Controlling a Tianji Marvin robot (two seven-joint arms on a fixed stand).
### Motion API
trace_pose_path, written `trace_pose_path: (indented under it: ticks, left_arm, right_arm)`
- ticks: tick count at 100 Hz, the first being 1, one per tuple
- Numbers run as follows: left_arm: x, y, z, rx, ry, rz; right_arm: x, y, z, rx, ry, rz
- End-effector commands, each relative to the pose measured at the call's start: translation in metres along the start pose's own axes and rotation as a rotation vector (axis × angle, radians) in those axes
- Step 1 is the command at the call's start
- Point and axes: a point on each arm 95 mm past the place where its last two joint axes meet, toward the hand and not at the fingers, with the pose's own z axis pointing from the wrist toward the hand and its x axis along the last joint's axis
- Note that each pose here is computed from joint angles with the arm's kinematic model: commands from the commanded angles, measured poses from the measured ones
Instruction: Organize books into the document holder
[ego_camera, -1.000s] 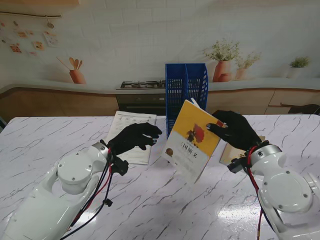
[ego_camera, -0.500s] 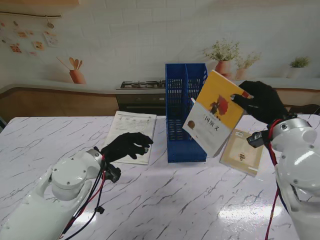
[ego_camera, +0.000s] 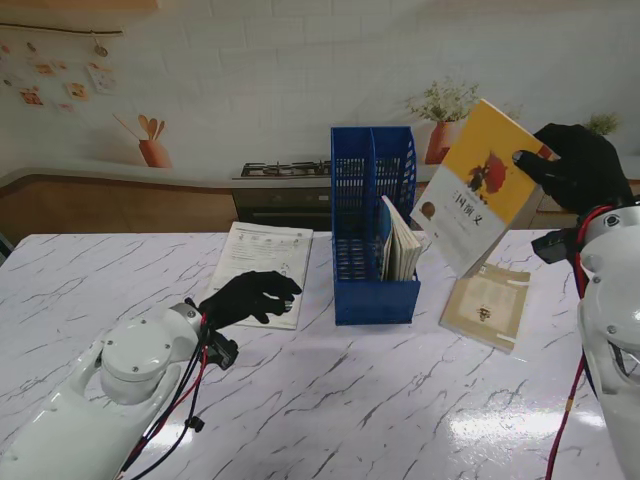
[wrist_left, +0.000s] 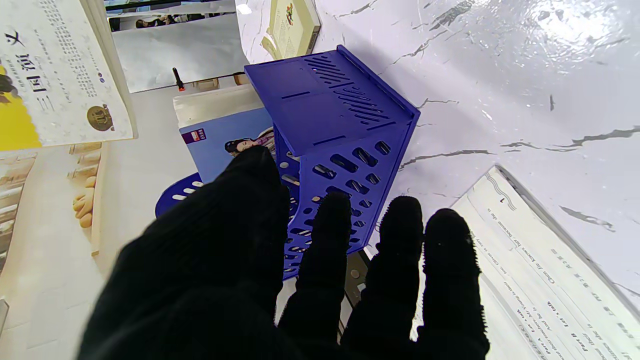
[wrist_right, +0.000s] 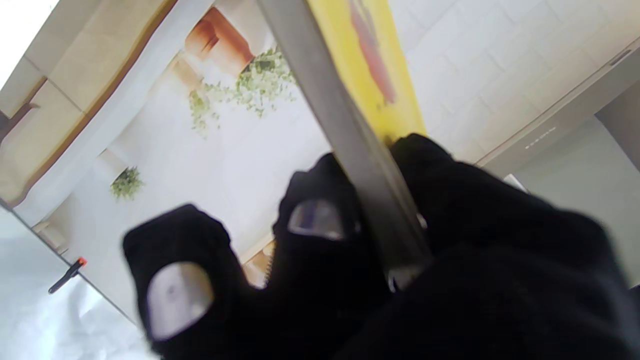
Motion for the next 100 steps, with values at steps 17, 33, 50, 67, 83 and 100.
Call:
trace_pose_path:
  ticks: [17, 33, 50, 67, 83, 100]
  left_arm:
    - [-0.002, 0.006, -0.002, -0.005, 0.014, 0.006]
    - [-0.002, 0.006, -0.003, -0.001, 0.013, 0.012]
    - [-0.003, 0.007, -0.004, 0.009, 0.003, 0.023]
    - [-0.004, 0.007, -0.006, 0.013, -0.003, 0.022]
    - [-0.005, 0.005, -0.006, 0.013, -0.014, 0.019]
    - [-0.005, 0.004, -0.005, 0.013, -0.016, 0.018]
  right_arm:
    - [-0.010, 0.005, 0.006, -0.029, -0.049, -0.053]
    - [-0.020, -0.002, 0.015, -0.036, -0.074, -0.111]
    - [-0.026, -0.015, 0.024, -0.011, -0.086, -0.118]
    - [-0.030, -0.033, 0.033, 0.028, -0.095, -0.102]
    - [-0.030, -0.050, 0.042, 0.060, -0.093, -0.089]
    - [-0.025, -0.067, 0.049, 0.094, -0.085, -0.061]
